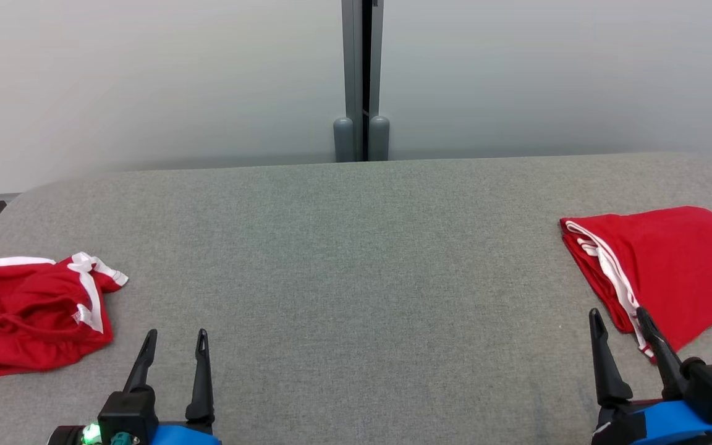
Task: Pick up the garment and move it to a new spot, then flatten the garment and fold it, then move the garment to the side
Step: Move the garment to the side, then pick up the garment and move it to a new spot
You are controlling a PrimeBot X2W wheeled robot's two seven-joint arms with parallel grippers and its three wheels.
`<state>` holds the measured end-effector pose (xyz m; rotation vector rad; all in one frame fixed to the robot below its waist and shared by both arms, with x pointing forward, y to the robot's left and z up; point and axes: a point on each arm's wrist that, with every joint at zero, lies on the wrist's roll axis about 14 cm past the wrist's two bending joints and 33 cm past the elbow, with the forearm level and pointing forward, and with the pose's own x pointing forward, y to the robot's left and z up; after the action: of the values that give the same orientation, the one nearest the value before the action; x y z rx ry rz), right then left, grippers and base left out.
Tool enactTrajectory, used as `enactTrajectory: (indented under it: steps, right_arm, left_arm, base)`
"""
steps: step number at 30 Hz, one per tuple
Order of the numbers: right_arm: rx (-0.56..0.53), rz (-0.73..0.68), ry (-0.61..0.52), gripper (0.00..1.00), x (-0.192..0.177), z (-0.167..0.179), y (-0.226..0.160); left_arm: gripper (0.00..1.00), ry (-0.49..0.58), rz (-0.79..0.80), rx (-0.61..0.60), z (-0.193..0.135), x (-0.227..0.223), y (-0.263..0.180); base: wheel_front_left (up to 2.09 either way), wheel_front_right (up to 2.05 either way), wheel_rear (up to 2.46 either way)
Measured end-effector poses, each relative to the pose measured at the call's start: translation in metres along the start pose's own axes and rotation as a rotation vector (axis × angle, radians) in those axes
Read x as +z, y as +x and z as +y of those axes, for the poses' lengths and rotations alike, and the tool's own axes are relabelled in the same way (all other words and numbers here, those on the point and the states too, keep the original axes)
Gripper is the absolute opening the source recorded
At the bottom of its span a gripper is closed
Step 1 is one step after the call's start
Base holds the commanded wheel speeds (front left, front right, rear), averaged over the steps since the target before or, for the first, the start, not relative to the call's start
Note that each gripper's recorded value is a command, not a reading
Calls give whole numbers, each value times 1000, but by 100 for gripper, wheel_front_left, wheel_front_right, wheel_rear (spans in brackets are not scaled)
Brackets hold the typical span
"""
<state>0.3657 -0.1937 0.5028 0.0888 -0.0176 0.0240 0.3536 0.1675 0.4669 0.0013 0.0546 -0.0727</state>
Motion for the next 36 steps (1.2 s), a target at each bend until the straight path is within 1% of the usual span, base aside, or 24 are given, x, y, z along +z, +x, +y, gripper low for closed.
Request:
enactTrajectory:
  steps: [5, 13, 29, 32, 36]
  right_arm:
    - [-13, 14, 8, 100, -1, -4, -14]
    - [-17, 31, 11, 100, -4, -5, -25]
    - [-13, 28, 14, 100, -3, -3, -24]
    - [0, 28, 13, 100, -2, 0, -21]
    - [45, 13, 12, 100, 3, 14, -13]
  left_arm:
    - [100, 16, 13, -7, 1, -4, -8]
    - [100, 11, 23, -10, 2, -5, -10]
    - [100, 23, 17, -14, 2, -3, -10]
    - [100, 23, 1, -3, 6, 2, -9]
    - [100, 20, -19, 28, 16, 8, -12]
  base:
    - [0, 0, 0]
    - [0, 0, 0]
    - [0, 0, 0]
    - [0, 0, 0]
    - [0, 0, 0]
